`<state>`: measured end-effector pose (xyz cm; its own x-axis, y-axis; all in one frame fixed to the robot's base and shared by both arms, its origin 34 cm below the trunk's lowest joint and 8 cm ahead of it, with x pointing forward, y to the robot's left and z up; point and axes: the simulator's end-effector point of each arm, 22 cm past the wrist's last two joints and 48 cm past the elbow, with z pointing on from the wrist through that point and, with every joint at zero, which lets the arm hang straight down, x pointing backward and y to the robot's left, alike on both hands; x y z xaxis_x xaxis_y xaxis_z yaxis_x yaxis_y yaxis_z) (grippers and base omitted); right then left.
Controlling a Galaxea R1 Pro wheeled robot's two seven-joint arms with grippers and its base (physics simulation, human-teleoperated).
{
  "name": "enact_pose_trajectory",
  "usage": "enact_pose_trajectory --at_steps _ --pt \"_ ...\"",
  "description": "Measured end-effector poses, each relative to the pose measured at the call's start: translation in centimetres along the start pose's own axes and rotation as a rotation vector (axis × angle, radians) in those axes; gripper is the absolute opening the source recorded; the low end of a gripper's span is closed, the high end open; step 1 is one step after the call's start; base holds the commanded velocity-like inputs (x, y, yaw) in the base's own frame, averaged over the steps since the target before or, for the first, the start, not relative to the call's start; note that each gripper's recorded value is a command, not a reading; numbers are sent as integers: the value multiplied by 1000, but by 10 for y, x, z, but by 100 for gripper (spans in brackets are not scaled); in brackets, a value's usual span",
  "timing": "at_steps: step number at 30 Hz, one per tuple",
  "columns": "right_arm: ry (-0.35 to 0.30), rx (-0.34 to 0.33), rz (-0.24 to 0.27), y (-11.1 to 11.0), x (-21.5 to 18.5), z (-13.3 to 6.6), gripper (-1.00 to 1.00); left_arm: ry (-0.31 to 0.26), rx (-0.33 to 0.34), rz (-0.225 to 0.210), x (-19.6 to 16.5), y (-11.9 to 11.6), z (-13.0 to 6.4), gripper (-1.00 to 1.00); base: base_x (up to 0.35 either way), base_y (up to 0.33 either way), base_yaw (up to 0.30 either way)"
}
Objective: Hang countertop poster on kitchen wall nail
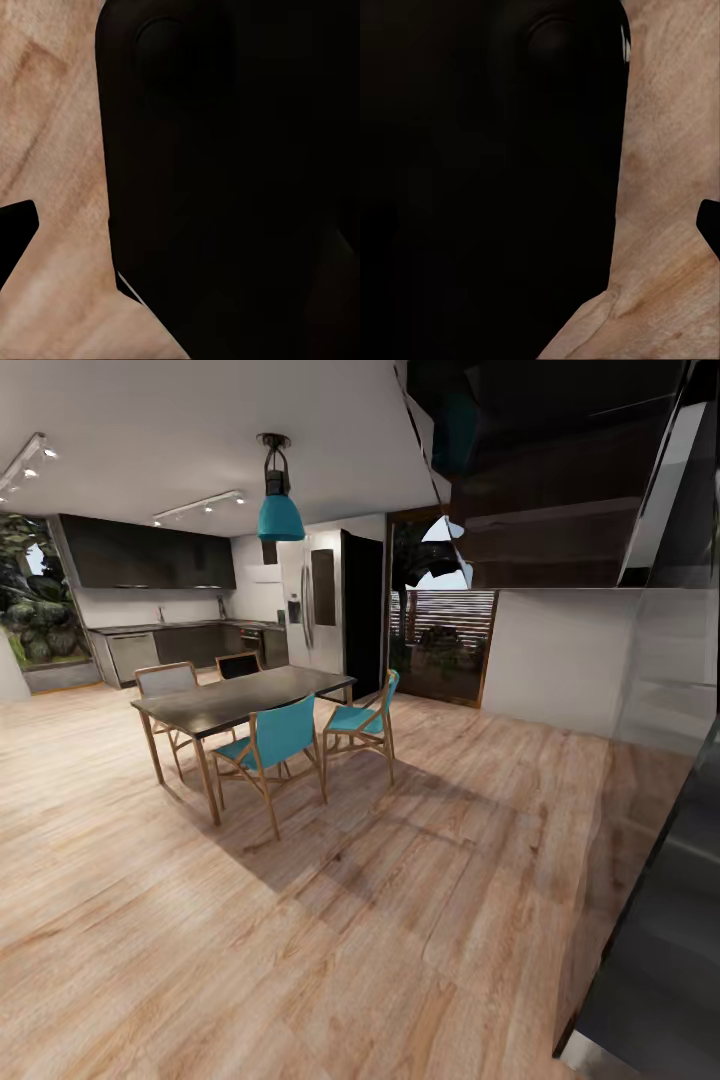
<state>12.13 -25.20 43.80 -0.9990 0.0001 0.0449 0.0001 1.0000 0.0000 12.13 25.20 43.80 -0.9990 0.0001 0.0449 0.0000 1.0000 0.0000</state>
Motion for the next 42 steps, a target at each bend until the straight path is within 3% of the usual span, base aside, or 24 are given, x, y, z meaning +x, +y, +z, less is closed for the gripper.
enact_pose_trajectory --at_steps 24,27,36,37,38,39,42 --pt "-4 4 1 -4 -2 0 100 -3 6 0 -2 -2 0 100 0 0 0" --pt "-47 16 4 -12 -25 -1 100 -3 11 -3 4 -9 0 100 0 0 0" --pt "-193 37 4 -29 -96 -8 100 -11 -33 -4 13 25 -1 100 0 0 0" --pt "-351 38 1 -29 -143 -19 100 -78 -37 -3 -19 28 -2 100 0 0 0" --pt "-502 39 -2 -29 -209 -42 100 -218 -40 0 -85 30 -12 100 0 0 0" --pt "-654 39 -6 -28 -275 -76 100 -406 -42 4 -171 31 -40 100 0 0 0" --pt "-727 46 -10 -33 -302 -95 100 -532 -46 9 -224 33 -67 100 0 0 0"
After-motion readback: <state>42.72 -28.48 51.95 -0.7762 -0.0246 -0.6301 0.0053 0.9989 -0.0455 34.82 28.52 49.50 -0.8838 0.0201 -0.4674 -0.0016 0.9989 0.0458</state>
